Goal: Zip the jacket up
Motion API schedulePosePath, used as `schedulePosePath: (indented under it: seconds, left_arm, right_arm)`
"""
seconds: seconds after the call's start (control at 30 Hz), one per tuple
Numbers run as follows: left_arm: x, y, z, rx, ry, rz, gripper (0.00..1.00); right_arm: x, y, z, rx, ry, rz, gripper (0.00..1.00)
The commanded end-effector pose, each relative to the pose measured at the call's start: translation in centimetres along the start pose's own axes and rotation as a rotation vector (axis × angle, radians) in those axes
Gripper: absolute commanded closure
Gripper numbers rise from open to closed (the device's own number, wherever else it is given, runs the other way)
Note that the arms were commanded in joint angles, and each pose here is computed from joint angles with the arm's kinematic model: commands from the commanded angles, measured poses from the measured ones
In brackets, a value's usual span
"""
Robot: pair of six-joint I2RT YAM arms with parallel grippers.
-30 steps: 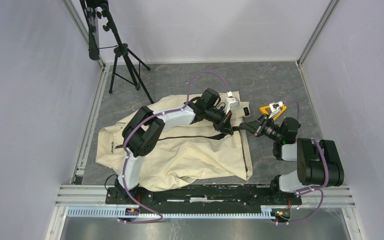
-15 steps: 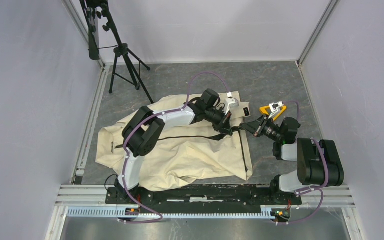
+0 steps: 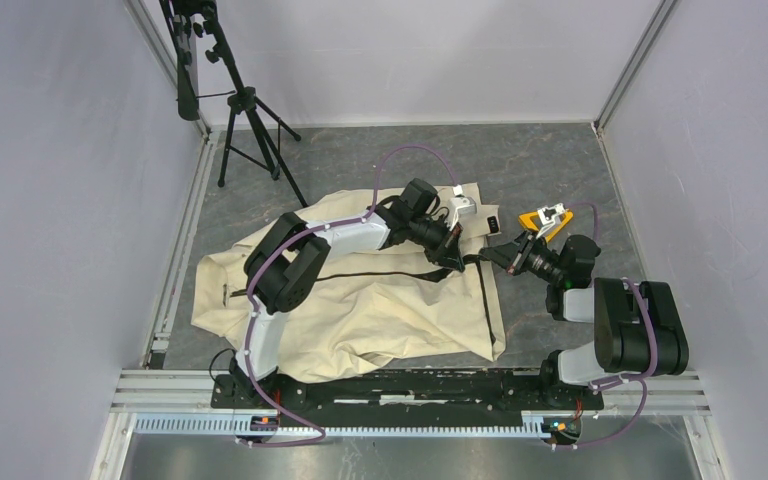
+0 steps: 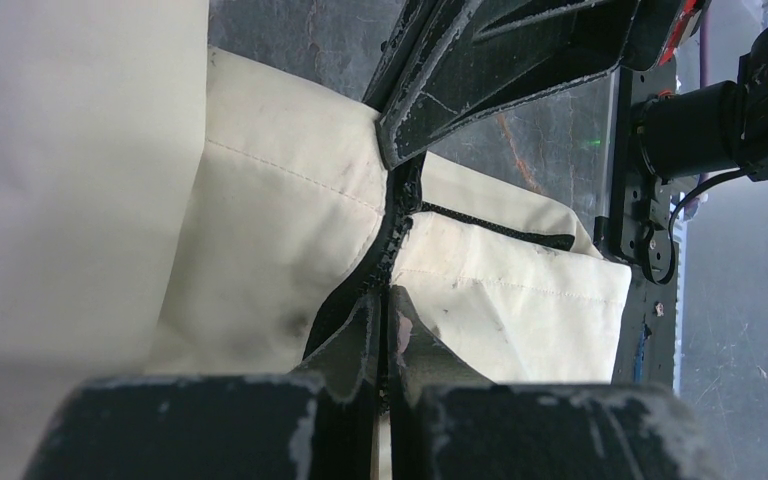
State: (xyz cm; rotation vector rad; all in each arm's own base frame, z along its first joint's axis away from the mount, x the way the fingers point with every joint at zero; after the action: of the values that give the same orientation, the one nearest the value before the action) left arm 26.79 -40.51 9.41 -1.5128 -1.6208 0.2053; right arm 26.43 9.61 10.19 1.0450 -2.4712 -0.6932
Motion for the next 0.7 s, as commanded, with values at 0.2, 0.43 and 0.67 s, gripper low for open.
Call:
schedulePosePath:
  seconds: [0.2, 0.43, 0.67]
  left_arm:
    - [0.62, -0.99, -1.32, -0.004, -0.04, 0.027, 0.98]
    - [0.63, -1.06, -1.36, -0.005, -0.041, 0.029, 0.98]
    - [0.57, -1.02, -1.4, 0.0, -0.042, 0.03, 0.98]
  right_arm:
    - [-0.23, 0.35, -0.83, 0.064, -0.024, -0.015, 1.0]
    - [-0.33, 0.29, -0.65, 0.067, -0.018, -0.011, 1.0]
    - [-0.42, 0.39, -0.59, 0.07, -0.014, -0.015, 1.0]
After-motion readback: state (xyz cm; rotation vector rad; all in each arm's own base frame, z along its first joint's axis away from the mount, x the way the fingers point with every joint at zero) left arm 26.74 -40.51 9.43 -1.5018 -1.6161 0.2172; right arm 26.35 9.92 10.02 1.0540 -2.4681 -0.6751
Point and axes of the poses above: each gripper's point midway between its finger pads, its own x axis back along the fingers, its own y axis along the line the jaws close on, z = x × y, the point moved 4 cm from there along x, back along the fingers, and after that the axes turned 12 degrees about x, right-handed, at the moved point
